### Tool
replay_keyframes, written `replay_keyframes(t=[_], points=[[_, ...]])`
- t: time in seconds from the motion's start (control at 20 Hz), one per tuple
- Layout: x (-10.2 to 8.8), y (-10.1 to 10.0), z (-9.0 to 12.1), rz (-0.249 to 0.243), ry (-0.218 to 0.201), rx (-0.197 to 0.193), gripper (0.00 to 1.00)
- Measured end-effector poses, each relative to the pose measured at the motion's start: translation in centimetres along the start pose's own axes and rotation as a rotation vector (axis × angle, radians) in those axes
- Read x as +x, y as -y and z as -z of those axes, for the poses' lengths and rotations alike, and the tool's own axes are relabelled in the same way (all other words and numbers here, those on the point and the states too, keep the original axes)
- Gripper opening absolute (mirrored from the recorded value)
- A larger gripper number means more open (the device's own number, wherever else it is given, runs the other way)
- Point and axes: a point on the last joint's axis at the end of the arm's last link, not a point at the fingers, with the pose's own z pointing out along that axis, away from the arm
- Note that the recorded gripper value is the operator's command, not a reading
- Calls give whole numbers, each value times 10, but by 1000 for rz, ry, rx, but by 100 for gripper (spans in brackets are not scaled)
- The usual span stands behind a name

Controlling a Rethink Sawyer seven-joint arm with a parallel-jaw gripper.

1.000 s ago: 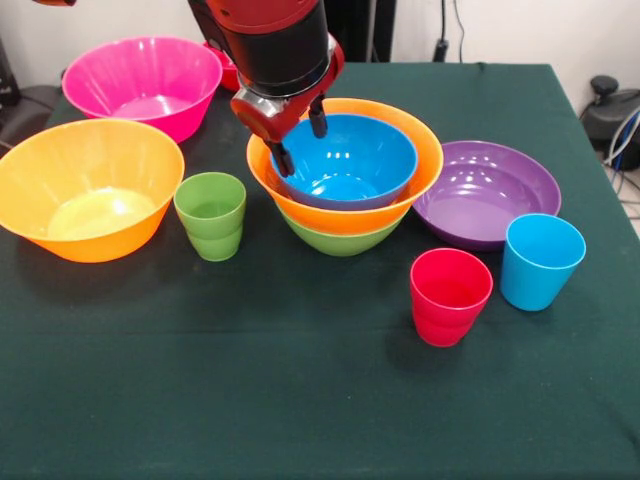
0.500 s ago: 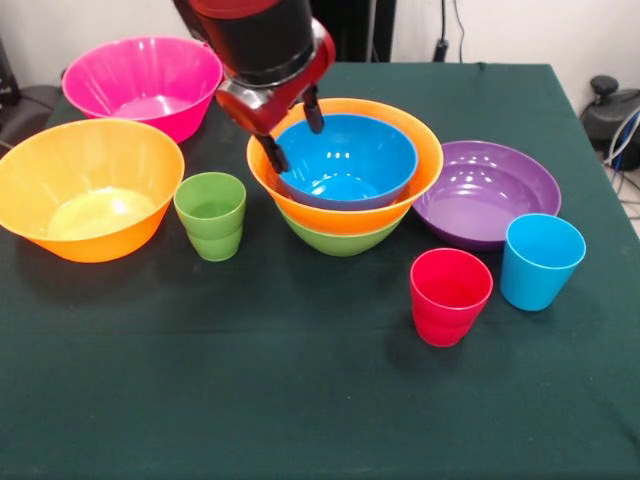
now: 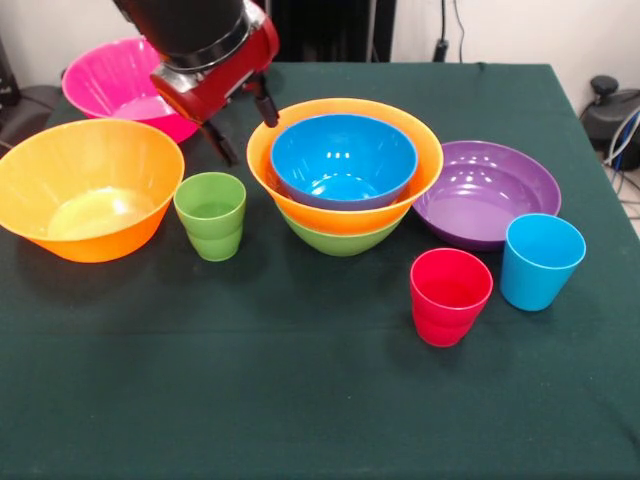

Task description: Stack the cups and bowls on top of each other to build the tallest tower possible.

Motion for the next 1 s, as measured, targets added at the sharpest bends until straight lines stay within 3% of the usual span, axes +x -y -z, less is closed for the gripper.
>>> replay_keyframes(t=[0.4,0.6,0.85,0.9,0.95,1.0], points=[[-10,20,-1,2,10,45,100],[-19,33,-3,34,18,79,100],[-23,49,-2,146,10,130,100],[-25,57,0,214,1,157,100],[-25,60,0,236,-3,165,100],[-26,66,1,288,-14,183,100]])
